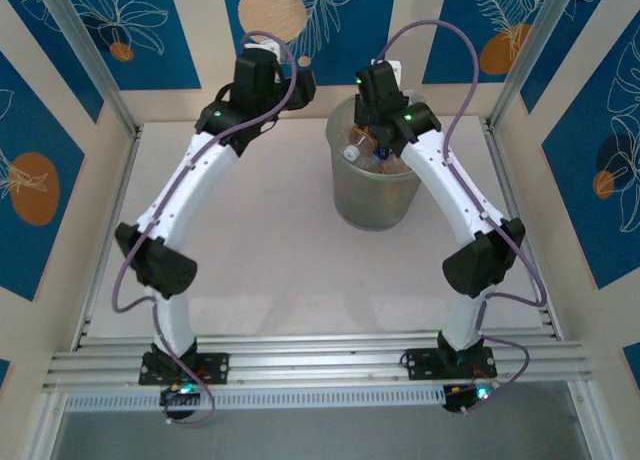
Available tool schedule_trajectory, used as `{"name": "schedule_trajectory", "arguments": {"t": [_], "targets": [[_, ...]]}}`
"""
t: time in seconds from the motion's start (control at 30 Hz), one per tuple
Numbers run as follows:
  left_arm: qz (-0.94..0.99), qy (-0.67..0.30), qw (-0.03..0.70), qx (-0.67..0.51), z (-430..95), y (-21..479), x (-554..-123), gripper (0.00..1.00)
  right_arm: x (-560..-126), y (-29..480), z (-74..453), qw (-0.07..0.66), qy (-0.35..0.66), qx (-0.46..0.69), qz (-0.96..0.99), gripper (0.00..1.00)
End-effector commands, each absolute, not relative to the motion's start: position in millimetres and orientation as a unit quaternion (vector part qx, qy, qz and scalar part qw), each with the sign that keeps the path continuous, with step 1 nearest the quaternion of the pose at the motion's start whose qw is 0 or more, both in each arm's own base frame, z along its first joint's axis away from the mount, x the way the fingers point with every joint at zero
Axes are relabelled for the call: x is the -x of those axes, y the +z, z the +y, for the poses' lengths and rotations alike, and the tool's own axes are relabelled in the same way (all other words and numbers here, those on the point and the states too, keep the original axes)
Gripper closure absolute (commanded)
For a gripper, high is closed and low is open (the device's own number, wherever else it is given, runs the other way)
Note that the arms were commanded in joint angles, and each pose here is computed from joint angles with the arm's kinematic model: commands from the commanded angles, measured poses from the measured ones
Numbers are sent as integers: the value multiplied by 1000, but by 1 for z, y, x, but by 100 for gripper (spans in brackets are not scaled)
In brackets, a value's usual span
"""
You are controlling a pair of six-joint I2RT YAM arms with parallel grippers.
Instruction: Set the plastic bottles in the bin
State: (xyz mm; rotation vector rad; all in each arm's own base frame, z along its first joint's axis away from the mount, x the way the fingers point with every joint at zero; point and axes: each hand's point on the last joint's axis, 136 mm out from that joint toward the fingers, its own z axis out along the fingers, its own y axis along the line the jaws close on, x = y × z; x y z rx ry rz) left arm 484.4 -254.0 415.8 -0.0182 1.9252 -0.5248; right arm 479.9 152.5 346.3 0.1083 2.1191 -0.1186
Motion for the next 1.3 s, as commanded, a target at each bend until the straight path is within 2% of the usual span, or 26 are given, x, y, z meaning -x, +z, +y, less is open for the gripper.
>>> {"name": "schedule_trajectory", "arguments": {"t": [0.0,0.27,0.6,0.7,1.1,1.27], "targets": [[778,-187,599,25,-222,446,-475,36,-481,316,136,437,-84,-36,895,38],[761,-159,628,38,-191,456,-453,34,-495,322,178,439,21,18,898,39],[761,-138,634,31,-177,452,-438,28,-481,386,169,489,-2,38,871,36],[760,-137,634,32,-174,451,-435,28,-473,392,165,490,-8,38,871,36],[764,-134,631,33,-164,446,-424,27,-467,338,159,430,-54,42,900,38],[765,-130,630,34,-161,442,-422,27,-454,307,149,399,-65,25,914,48]]}}
